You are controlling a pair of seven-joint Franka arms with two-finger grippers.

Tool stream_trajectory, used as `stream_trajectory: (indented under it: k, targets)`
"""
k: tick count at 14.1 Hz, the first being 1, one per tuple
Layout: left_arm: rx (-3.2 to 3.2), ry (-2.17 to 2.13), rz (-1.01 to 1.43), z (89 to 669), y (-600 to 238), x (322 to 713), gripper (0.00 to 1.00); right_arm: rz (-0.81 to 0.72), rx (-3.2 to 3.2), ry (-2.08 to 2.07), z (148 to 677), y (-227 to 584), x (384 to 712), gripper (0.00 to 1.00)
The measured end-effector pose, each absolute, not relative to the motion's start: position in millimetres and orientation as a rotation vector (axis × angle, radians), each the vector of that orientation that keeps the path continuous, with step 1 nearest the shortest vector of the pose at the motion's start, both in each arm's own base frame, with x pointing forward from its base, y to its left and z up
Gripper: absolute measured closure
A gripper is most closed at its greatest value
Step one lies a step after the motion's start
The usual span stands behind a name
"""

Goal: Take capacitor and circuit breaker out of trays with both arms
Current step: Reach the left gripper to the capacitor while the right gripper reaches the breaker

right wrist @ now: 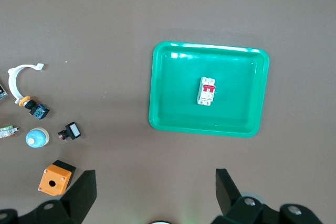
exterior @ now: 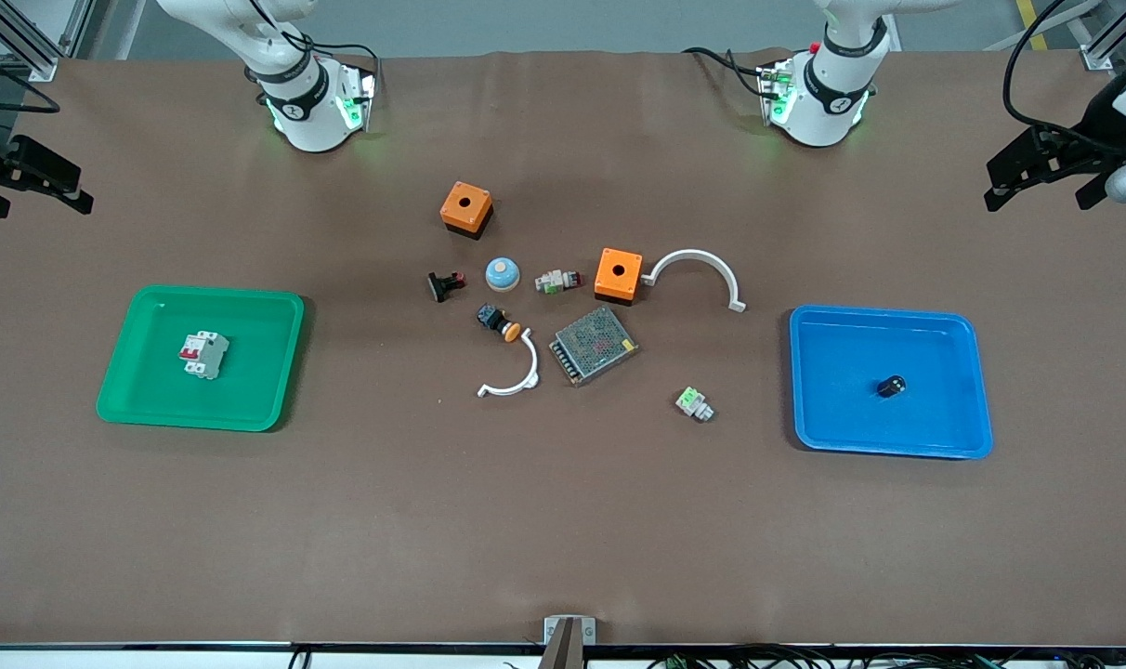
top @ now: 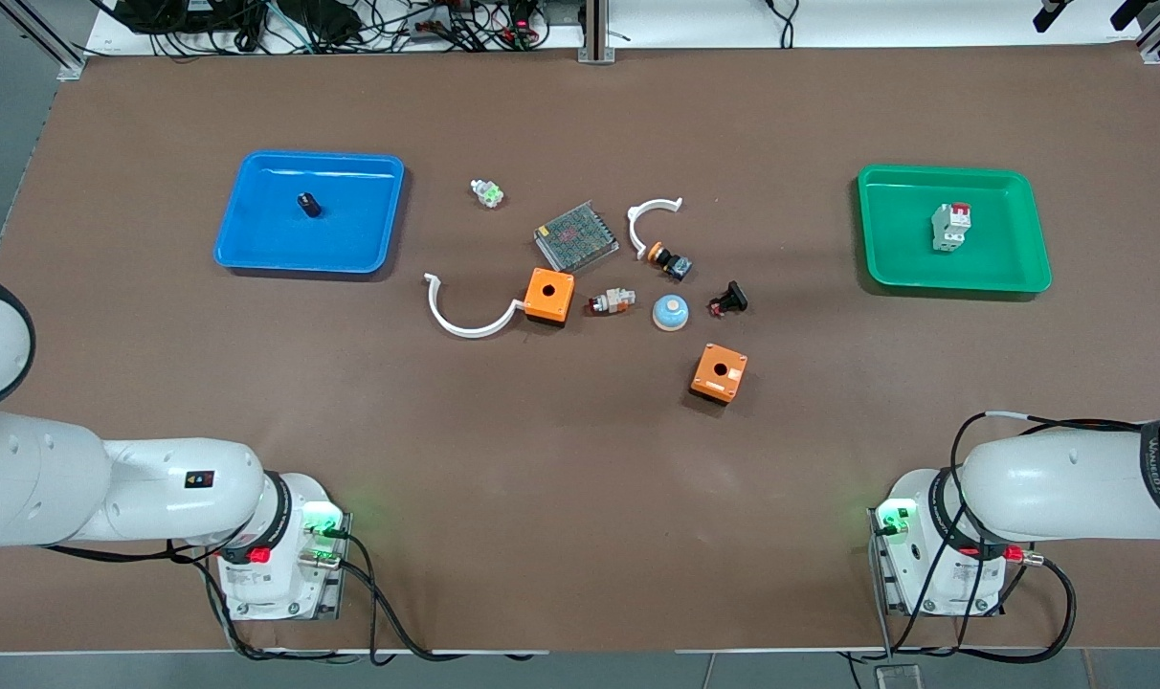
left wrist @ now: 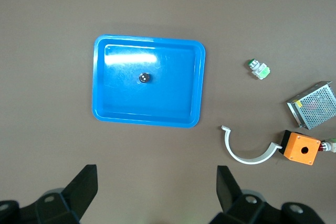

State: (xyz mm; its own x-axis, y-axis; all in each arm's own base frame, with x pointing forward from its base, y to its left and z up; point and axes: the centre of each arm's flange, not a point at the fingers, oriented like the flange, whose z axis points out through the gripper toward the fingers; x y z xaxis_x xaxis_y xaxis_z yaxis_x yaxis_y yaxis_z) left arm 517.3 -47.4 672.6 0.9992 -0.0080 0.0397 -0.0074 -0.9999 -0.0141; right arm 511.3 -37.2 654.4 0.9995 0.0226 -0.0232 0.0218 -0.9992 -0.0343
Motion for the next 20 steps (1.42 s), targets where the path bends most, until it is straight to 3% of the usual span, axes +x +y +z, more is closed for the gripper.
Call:
stream_trajectory:
  k: [5,9,14,18,20]
  targets:
    - [-3.128,0.005,-0.044,667,-45,521,0.0,0.037,-3.113,-0.032,654,-39,511,0.0]
    - [-3.095,-0.05,0.039,626,-16,549,0.0,0.038,-3.113,-0.023,654,-42,511,0.0]
    - [-3.051,-0.096,0.006,509,8,585,0.0,0.054,-3.112,-0.021,653,-42,510,0.0]
    - [-3.061,-0.27,-0.078,398,37,586,0.0,0.07,-3.111,-0.017,649,-43,512,0.0]
    - [-3.064,-0.381,-0.064,345,38,584,0.0,0.133,-3.11,-0.009,621,-45,530,0.0]
